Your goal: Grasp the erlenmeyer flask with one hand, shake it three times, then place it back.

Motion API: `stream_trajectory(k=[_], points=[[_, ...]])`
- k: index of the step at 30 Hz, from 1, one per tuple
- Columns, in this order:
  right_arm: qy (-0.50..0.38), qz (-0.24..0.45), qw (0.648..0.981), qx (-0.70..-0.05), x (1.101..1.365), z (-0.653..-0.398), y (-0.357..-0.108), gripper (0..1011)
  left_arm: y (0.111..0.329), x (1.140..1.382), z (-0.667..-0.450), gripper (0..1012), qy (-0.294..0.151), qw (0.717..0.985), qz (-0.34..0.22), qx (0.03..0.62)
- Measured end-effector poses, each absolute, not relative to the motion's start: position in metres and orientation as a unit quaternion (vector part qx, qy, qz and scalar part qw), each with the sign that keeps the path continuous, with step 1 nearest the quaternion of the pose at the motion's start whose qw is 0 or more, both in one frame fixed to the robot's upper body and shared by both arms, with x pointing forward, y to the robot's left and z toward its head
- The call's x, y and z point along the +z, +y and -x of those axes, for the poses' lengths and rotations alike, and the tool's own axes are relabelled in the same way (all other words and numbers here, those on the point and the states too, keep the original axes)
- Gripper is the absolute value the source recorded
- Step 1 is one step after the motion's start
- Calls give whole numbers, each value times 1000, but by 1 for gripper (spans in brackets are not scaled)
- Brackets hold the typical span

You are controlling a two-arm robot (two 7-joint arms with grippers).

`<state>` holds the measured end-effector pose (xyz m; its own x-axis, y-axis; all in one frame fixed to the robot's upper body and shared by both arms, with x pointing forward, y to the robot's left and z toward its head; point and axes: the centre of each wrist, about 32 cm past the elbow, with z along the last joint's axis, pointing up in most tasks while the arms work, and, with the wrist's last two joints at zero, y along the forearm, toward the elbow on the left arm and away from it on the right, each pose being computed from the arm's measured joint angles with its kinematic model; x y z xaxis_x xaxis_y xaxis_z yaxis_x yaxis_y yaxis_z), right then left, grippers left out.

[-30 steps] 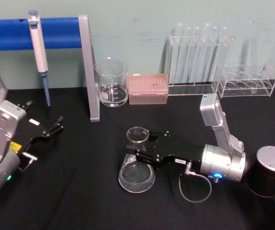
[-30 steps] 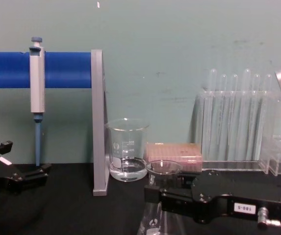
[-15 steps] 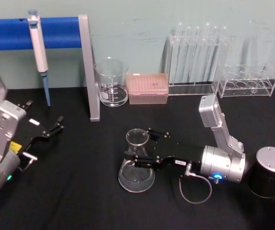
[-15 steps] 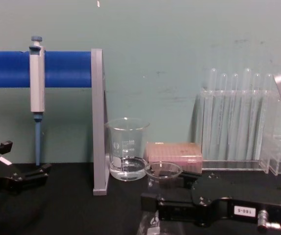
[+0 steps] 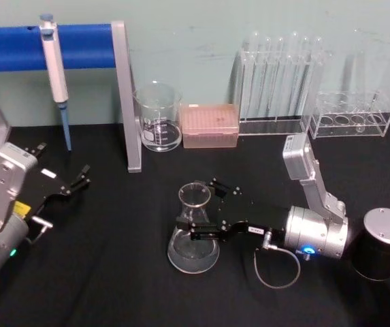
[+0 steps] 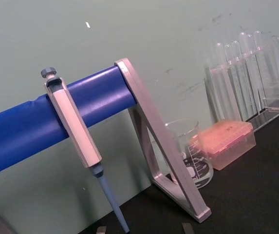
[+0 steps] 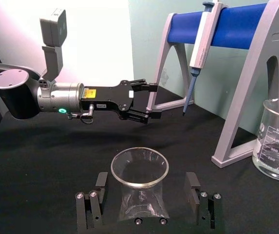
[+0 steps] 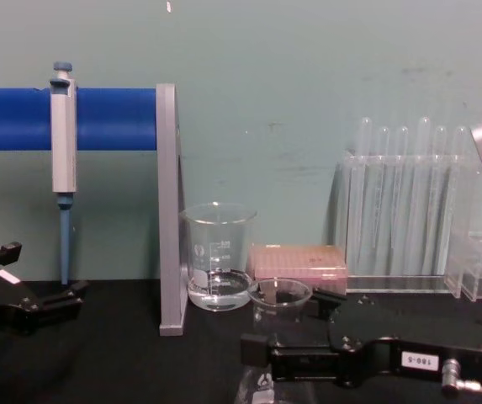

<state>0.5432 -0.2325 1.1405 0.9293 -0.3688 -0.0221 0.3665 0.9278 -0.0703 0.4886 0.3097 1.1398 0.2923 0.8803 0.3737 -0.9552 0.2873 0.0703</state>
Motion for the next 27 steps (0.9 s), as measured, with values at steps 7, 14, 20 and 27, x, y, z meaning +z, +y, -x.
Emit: stream_trajectory(k=[7, 14, 20, 27], points=[[17, 32, 982, -187, 1141, -543, -232, 1000, 310, 1140, -489, 1001, -132, 791, -141, 580], [17, 32, 982, -187, 1141, -543, -232, 1000, 310, 1140, -489, 1001, -132, 791, -141, 580], [19, 42, 982, -184, 1142, -543, -231, 1000, 310, 1140, -489, 1001, -132, 791, -141, 580], [26, 46, 982, -183, 1143, -541, -232, 1000, 310, 1140, -489, 1001, -132, 791, -142, 580]])
